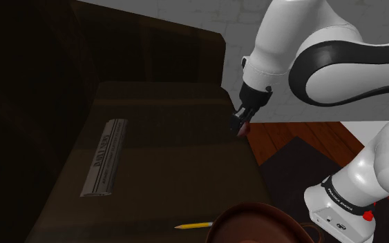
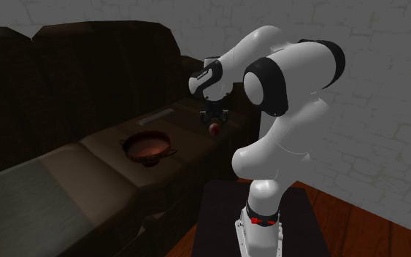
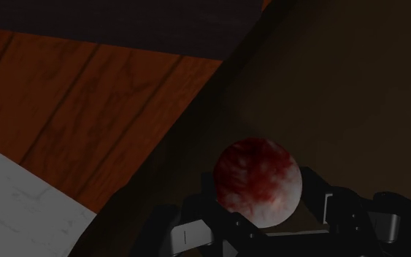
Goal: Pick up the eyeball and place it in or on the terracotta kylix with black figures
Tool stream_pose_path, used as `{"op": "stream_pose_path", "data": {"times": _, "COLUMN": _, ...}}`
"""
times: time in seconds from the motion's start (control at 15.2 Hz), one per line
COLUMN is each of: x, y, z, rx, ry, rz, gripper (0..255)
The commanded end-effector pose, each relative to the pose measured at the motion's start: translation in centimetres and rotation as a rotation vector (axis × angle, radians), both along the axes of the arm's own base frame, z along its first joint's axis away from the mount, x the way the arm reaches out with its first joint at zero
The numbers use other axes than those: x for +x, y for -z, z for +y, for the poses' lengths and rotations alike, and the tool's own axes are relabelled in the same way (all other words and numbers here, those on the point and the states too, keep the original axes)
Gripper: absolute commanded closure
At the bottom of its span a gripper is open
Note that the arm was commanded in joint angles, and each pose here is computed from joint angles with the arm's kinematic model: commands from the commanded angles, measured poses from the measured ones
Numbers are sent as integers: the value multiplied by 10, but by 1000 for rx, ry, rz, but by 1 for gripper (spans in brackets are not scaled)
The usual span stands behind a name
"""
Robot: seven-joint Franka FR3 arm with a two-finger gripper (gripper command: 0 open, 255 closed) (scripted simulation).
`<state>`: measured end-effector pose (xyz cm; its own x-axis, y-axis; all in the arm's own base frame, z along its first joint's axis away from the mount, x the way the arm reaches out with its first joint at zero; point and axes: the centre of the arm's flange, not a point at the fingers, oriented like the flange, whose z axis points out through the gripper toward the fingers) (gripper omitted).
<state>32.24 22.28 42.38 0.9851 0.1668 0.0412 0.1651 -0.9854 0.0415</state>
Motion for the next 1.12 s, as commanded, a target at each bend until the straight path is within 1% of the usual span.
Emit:
{"op": "stream_pose_path", "data": {"times": 0.0, "x": 0, "y": -10, "z": 0, "rx": 0, "ry": 0, "rz": 0, "gripper": 255}}
{"op": "stream_pose_path", "data": {"times": 1.06, "x": 0, "y": -94, "z": 0, "rx": 0, "ry": 0, "rz": 0, "gripper": 255}}
